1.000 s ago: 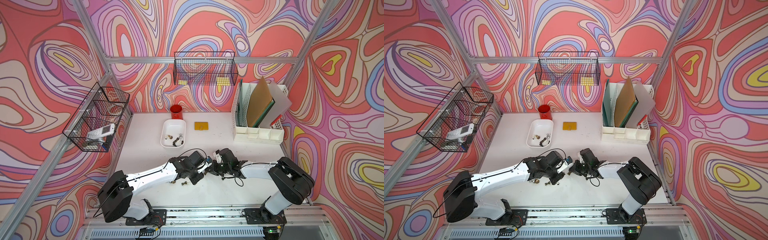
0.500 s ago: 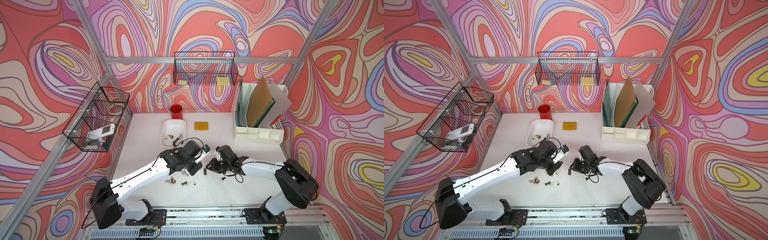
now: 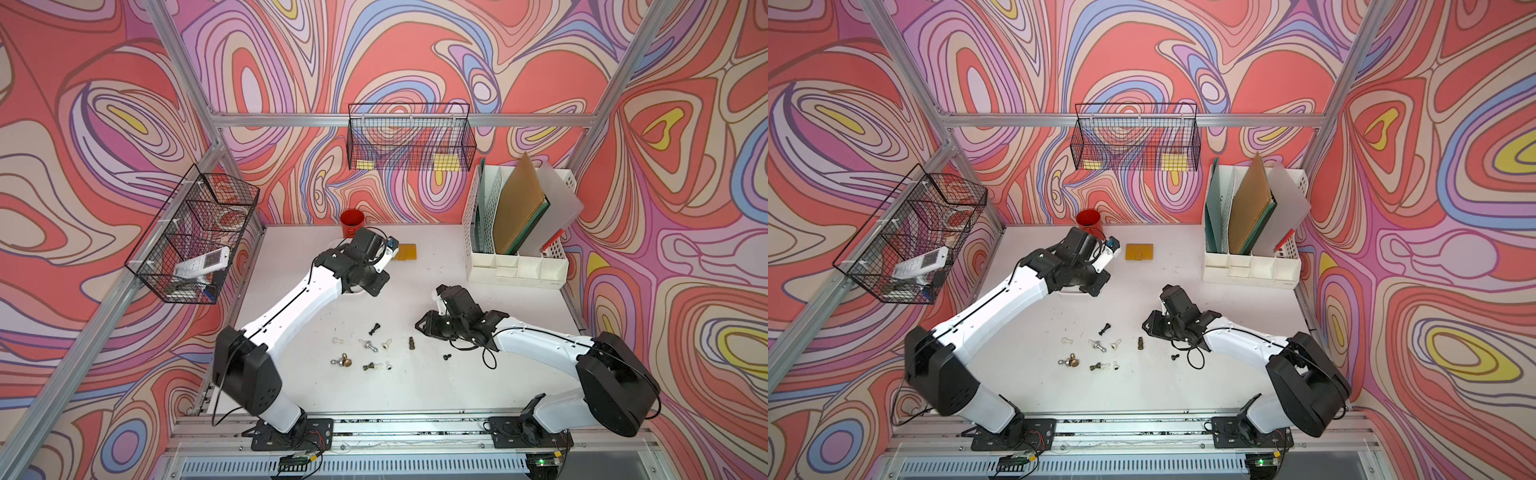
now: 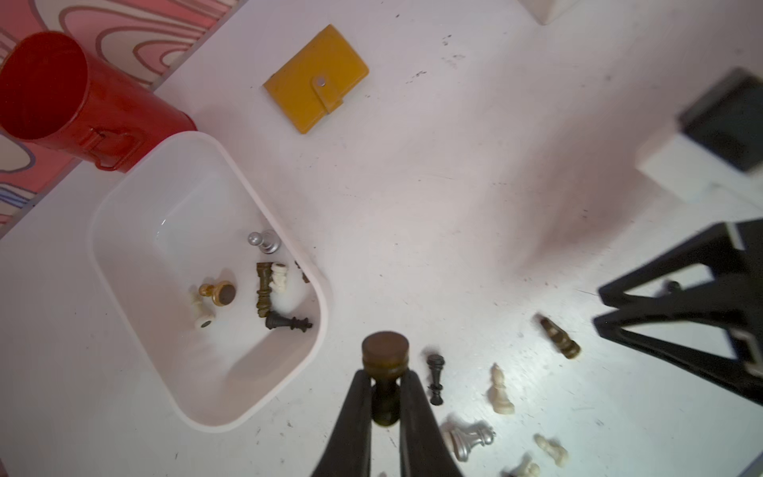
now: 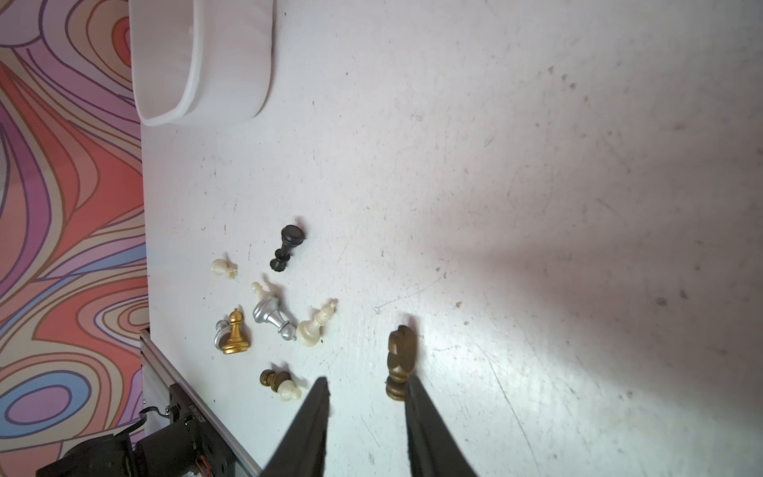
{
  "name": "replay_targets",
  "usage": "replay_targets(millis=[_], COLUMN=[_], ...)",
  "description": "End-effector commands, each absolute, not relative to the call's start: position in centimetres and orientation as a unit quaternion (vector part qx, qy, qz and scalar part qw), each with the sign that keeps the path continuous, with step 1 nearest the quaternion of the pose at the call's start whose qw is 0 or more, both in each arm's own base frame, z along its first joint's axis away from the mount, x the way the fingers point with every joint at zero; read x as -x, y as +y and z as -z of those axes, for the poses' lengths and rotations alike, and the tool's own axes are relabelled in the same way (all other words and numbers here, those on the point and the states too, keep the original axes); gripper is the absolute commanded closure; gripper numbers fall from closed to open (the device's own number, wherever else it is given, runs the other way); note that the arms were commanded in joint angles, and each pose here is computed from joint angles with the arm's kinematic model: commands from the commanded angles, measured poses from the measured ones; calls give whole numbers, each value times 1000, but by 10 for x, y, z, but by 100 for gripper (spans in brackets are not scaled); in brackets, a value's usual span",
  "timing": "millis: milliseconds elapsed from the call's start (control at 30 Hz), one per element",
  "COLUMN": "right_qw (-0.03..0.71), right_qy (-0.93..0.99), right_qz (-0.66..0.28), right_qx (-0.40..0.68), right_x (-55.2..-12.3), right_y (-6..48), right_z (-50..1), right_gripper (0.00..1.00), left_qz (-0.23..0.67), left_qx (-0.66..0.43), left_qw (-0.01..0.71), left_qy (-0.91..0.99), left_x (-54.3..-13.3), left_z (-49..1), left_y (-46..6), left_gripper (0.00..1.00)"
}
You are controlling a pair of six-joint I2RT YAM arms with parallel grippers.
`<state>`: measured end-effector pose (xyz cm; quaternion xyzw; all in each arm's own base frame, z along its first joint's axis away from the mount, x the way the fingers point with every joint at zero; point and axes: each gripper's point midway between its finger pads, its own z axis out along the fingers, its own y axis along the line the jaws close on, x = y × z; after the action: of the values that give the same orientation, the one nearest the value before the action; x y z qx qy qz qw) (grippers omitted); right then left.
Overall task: Put the chess pieces into the storage box
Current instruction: Place the chess piece in the storage box, then pick up the chess piece at the center of the board.
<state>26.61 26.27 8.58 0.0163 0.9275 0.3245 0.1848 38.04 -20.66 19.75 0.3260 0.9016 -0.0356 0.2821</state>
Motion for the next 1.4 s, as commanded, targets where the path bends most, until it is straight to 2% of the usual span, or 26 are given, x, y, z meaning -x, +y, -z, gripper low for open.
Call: replay_targets(millis=[0, 133, 367, 467, 533, 633, 833, 967, 1100, 1367], right_qw=[203, 205, 208, 203, 197, 186, 180, 170, 153, 129], right_qy=[927, 929, 930, 933, 937, 945, 962, 970, 977, 980], right_qz=[-315, -308, -304, -298, -289, -268, -198, -152, -119, -100], right_qx=[-8, -6, -3, -2, -1, 7, 57, 83, 90, 114], right_x=[-269, -268, -268, -268, -267, -265, -258, -252, -247, -238], right_y=[260, 257, 255, 255, 253, 252, 262, 269, 271, 297], right_z=[-94, -93, -93, -89, -86, -80, -80, -73, -58, -43], right_gripper=[66, 67, 67, 67, 66, 65, 63, 63, 61, 61], left_qz=[-36, -66, -56, -64, -78, -90, -89, -42, 17, 102], left_qx=[-314, -288, -251, -245, -246, -246, -240, -230, -219, -210], left_qw=[187, 148, 170, 154, 143, 143, 177, 217, 265, 325], left_qy=[930, 944, 951, 955, 956, 955, 950, 948, 939, 916], left_x=[-413, -452, -487, -494, -497, -501, -503, -489, -459, -390], left_z=[-150, -120, -103, -89, -81, -79, -111, -156, -196, -233], left_y=[-164, -140, -125, -120, -116, -113, -113, -125, -135, -142], left_gripper=[97, 98, 96, 85, 73, 63, 58, 59, 59, 58])
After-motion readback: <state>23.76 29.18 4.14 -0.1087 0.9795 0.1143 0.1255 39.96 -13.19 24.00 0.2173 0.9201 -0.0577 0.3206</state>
